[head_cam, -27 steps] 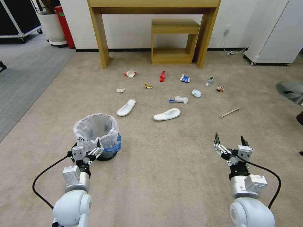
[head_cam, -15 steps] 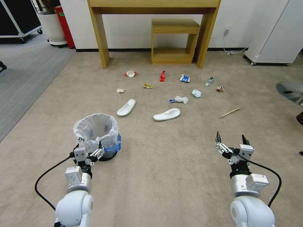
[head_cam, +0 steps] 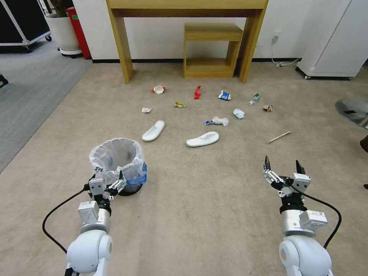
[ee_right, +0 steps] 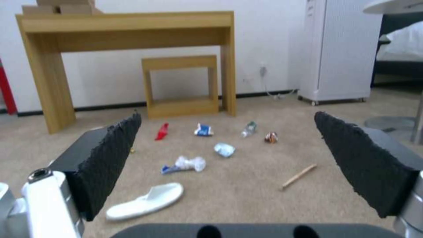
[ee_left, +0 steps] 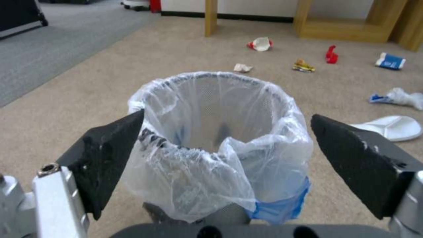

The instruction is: Pick up the trash bin and place the garbage on the floor into it.

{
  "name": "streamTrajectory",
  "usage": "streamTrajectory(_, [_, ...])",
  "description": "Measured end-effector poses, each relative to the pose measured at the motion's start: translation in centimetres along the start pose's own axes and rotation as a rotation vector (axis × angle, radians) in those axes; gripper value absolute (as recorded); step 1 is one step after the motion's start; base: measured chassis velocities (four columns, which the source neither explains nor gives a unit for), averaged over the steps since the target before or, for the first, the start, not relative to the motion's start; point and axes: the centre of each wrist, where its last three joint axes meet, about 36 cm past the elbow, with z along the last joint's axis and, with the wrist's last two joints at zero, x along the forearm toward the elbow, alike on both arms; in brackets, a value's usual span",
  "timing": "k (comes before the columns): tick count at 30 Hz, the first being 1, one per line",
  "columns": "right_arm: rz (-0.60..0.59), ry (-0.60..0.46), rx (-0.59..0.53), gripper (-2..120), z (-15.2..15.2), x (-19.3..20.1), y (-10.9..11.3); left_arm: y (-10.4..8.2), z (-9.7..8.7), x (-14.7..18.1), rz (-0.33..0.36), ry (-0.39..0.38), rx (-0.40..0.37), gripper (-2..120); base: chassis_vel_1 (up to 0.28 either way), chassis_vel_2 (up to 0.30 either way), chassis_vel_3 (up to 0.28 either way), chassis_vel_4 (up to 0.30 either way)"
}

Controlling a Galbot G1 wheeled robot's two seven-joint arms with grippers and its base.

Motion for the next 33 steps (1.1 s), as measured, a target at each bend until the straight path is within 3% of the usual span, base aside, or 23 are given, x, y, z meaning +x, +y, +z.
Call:
streamTrajectory(16, [-0.014,-0.039,-0.016,100,-0.8,-0.5,0.0,1.0,-2.2,0.4,0.004,-0.046,0.03,100,0.0,0.0,0.0,0.0])
streamTrajectory(33, [-0.036,-0.023,-0.013,100,-0.8,-0.5,-0.2,1.2,-1.7,0.2,0.002,-0.027,0.032,100,-0.01,0.01,0.01,-0.01])
